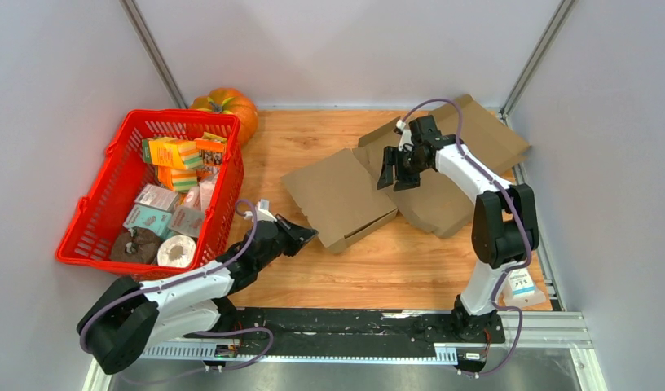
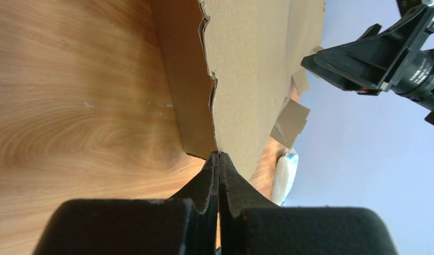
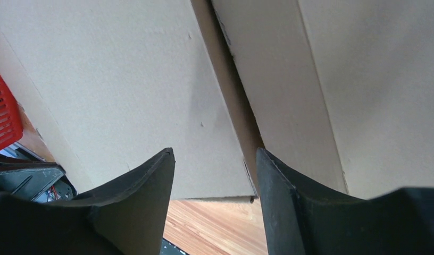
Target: Fold the paper box
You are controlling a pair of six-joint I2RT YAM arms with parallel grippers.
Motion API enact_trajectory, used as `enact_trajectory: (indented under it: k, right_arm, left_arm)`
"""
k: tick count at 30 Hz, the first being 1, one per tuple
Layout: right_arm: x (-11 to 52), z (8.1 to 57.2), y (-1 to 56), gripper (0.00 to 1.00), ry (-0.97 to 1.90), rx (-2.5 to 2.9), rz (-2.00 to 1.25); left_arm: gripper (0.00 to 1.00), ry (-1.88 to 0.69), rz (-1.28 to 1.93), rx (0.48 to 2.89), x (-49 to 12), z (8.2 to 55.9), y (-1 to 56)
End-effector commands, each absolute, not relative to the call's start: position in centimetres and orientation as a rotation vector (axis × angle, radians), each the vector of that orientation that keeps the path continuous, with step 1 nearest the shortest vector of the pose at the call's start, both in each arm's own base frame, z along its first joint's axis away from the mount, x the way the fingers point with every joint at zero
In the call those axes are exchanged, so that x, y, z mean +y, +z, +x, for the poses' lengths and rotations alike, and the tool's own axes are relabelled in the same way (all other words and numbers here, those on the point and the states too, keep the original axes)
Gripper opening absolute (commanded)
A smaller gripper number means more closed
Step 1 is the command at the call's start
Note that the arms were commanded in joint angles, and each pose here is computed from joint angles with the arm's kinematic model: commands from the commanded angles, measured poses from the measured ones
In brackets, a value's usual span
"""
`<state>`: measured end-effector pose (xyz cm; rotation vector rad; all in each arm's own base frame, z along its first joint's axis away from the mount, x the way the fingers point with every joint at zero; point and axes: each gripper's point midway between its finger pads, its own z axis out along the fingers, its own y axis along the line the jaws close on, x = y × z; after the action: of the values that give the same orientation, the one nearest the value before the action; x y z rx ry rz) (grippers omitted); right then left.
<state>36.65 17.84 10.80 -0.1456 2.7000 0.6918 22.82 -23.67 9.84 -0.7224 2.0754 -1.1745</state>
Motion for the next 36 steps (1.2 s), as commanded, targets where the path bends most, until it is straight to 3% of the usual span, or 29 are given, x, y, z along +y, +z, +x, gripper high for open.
enact_trajectory:
  k: [1,12,13,15,16,18,19,21,29,36]
  right_arm:
    - [20.0,37.4,10.3,0.59,0.767,2.661,-0.189]
    - [21.3,38.2,8.5,0.36,0.809,2.687,-0.214]
    - [21.3,38.1,8.1,0.36,0.812,2.692,-0.209]
    - [21.6,38.0,7.8,0.3,0.845,2.69,-0.199]
    - [21.6,37.9,7.6,0.27,0.845,2.693,-0.188]
    - [21.0,37.7,6.6,0.18,0.816,2.715,-0.16]
    - [20.9,37.6,6.5,0.17,0.831,2.716,-0.147]
    - [19.9,37.3,5.7,0.13,0.855,2.722,-0.092]
    - [18.4,36.9,4.2,0.08,0.86,2.752,-0.047]
    - [17.5,37.5,4.3,0.07,0.869,2.738,-0.005]
  left_arm:
    - [0.0,-1.036,-0.731,2.162,-21.7,21.7,6.7]
    - [0.0,-1.013,-0.771,2.159,-20.5,21.2,5.6]
    - [0.04,-1.019,-0.768,2.155,-20.6,21.2,5.8]
    - [0.13,-1.028,-0.761,2.148,-20.6,21.2,6.1]
    - [0.29,-1.038,-0.754,2.137,-20.7,21.3,6.5]
    - [0.44,-1.039,-0.752,2.126,-20.6,21.4,6.8]
    - [0.6,-1.054,-0.744,2.11,-20.6,21.4,7.3]
    - [0.73,-1.08,-0.722,2.083,-20.7,21.7,8.1]
    - [0.74,-1.32,-0.57,1.963,-23.5,22.0,12.9]
    - [0.76,-1.206,-0.678,2.007,-20.6,20.7,11.6]
